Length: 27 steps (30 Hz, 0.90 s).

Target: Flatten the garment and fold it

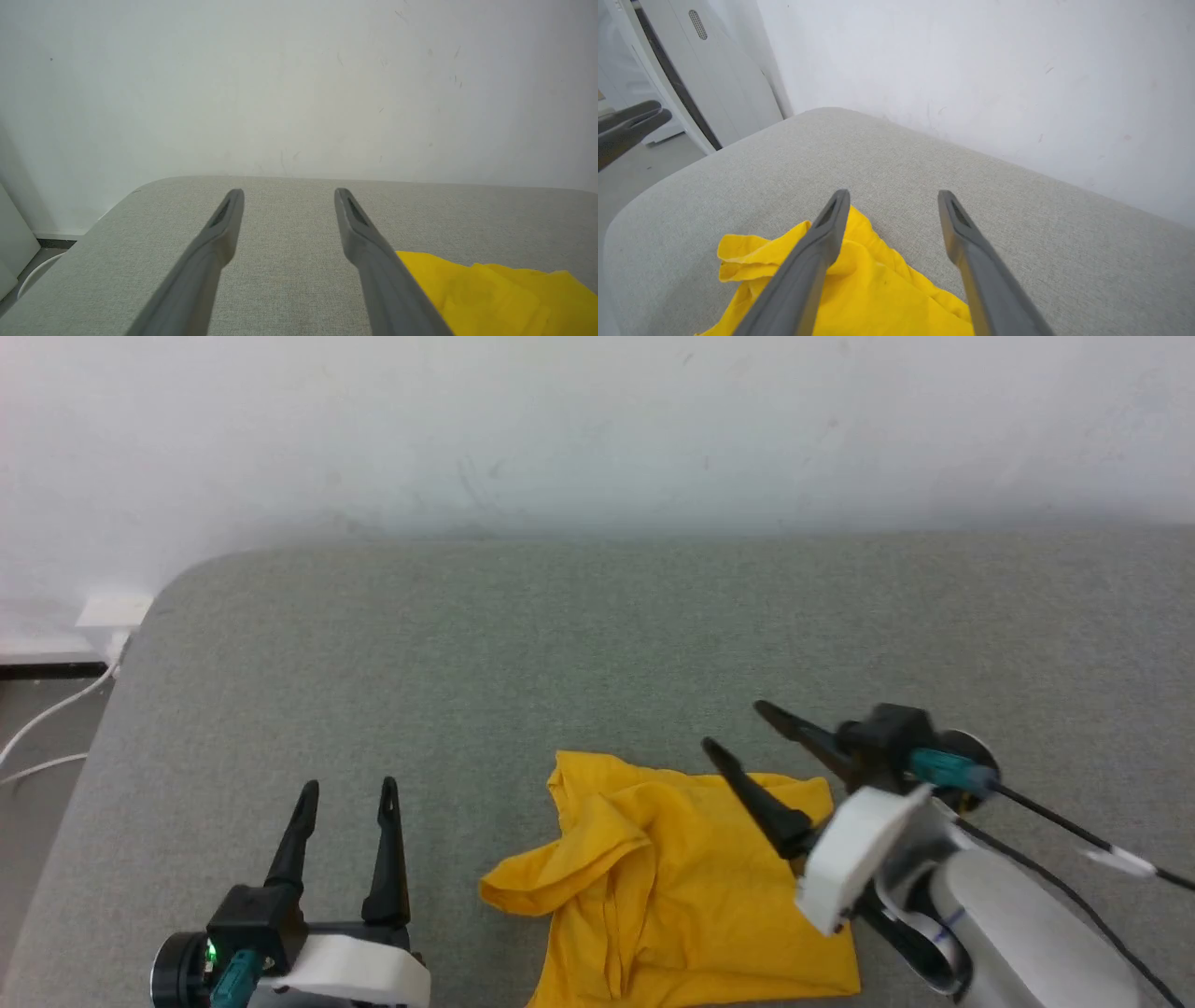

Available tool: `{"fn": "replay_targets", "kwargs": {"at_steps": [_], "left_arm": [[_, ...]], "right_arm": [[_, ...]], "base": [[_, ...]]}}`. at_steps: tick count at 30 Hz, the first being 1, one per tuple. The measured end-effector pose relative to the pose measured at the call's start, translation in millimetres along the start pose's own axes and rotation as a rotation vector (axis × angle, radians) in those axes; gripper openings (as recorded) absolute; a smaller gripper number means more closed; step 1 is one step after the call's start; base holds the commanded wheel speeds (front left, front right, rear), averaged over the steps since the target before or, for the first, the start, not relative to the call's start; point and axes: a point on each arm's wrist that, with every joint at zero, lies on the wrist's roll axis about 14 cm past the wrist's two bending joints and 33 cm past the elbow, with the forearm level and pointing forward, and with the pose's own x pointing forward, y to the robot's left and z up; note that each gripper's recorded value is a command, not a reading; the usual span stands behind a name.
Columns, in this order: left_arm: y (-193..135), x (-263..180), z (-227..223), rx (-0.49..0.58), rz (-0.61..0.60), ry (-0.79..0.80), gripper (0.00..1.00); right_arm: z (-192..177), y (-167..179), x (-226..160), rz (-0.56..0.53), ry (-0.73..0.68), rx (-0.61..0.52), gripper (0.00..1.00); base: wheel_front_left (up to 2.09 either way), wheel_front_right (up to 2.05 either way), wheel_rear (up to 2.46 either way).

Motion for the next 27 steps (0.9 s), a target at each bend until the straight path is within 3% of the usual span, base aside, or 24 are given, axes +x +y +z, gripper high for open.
{"fn": "replay_targets", "kwargs": {"at_steps": [7, 16, 22, 27], "left_arm": [[-6.6, 3.2, 2.5, -0.006, -0.018, -0.009, 1.0], [-6.5, 3.8, 3.1, -0.012, -0.014, -0.012, 1.0], [-4.6, 3.9, 0.5, -0.014, -0.006, -0.005, 1.0], [-4.2, 4.1, -2.4, -0.021, 0.001, 0.004, 1.0]], "right_arm": [[12.4, -64.6, -62.4, -0.277, -0.129, 0.086, 1.0], [-20.6, -130.3, -145.8, -0.602, -0.059, 0.183, 1.0], [-78.4, -116.8, -152.2, -0.601, 0.145, 0.449, 1.0], [-128.3, -77.1, -141.0, -0.492, 0.345, 0.744, 1.0]], "base": [[0.0, 0.0, 0.0], [0.0, 0.0, 0.0], [0.0, 0.0, 0.0], [0.0, 0.0, 0.0]]}}
